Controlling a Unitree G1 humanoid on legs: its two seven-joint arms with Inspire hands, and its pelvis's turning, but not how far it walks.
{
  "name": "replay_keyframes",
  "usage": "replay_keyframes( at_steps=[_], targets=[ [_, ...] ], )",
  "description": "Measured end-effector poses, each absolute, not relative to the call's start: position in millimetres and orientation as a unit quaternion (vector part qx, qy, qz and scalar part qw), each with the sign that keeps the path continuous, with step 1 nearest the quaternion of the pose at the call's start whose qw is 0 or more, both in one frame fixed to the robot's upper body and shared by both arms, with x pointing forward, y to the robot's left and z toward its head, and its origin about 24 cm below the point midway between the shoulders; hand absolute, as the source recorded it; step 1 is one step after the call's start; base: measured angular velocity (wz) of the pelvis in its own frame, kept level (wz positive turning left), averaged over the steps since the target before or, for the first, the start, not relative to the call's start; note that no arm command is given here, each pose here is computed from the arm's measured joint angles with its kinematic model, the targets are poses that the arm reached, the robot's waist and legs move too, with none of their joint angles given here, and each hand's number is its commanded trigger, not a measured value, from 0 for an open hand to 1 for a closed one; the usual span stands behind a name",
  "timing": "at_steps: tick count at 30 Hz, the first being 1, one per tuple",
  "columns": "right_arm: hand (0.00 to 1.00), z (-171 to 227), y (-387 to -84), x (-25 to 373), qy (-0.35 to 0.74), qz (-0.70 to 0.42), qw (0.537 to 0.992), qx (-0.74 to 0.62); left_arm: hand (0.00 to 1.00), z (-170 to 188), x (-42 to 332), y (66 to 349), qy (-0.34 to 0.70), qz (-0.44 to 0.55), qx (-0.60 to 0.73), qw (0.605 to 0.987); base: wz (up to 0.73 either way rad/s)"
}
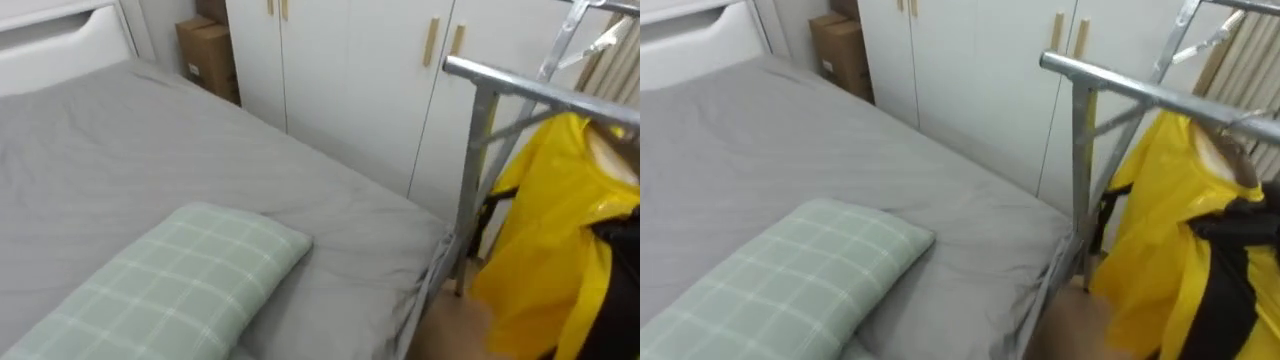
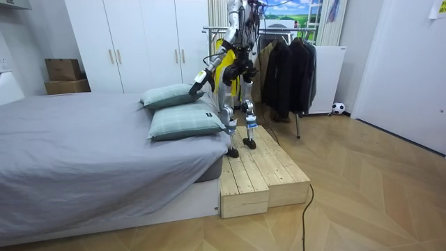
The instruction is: Hang clothes
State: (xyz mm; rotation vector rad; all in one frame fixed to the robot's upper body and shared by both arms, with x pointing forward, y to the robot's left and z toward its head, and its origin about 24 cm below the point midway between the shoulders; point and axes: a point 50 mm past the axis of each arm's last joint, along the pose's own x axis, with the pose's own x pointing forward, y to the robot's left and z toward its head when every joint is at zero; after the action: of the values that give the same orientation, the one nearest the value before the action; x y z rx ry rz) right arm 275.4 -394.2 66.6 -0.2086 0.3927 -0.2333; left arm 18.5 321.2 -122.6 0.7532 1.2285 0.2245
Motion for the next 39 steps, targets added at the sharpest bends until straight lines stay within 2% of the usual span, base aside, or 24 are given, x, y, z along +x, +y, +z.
replay_keyframes(
  at_steps=[13,14,16,17,39],
  targets=[
    [1.00,65,-393,275,0.188,-0.115,0.972,-0.077,0.00,-118,25,325,0.538,0.136,0.369,0.746,-0.05],
    [0.65,62,-394,273,0.192,-0.116,0.971,-0.078,0.00,-119,24,325,0.541,0.136,0.368,0.744,-0.09],
    [0.09,58,-394,269,0.200,-0.116,0.970,-0.077,0.00,-119,24,325,0.542,0.137,0.367,0.744,-0.10],
    [0.00,57,-394,268,0.201,-0.112,0.970,-0.076,0.00,-120,22,325,0.545,0.136,0.366,0.742,-0.09],
    [0.00,59,-401,264,0.178,-0.158,0.969,-0.061,0.00,-124,20,319,0.547,0.132,0.372,0.738,0.02]
  ],
)
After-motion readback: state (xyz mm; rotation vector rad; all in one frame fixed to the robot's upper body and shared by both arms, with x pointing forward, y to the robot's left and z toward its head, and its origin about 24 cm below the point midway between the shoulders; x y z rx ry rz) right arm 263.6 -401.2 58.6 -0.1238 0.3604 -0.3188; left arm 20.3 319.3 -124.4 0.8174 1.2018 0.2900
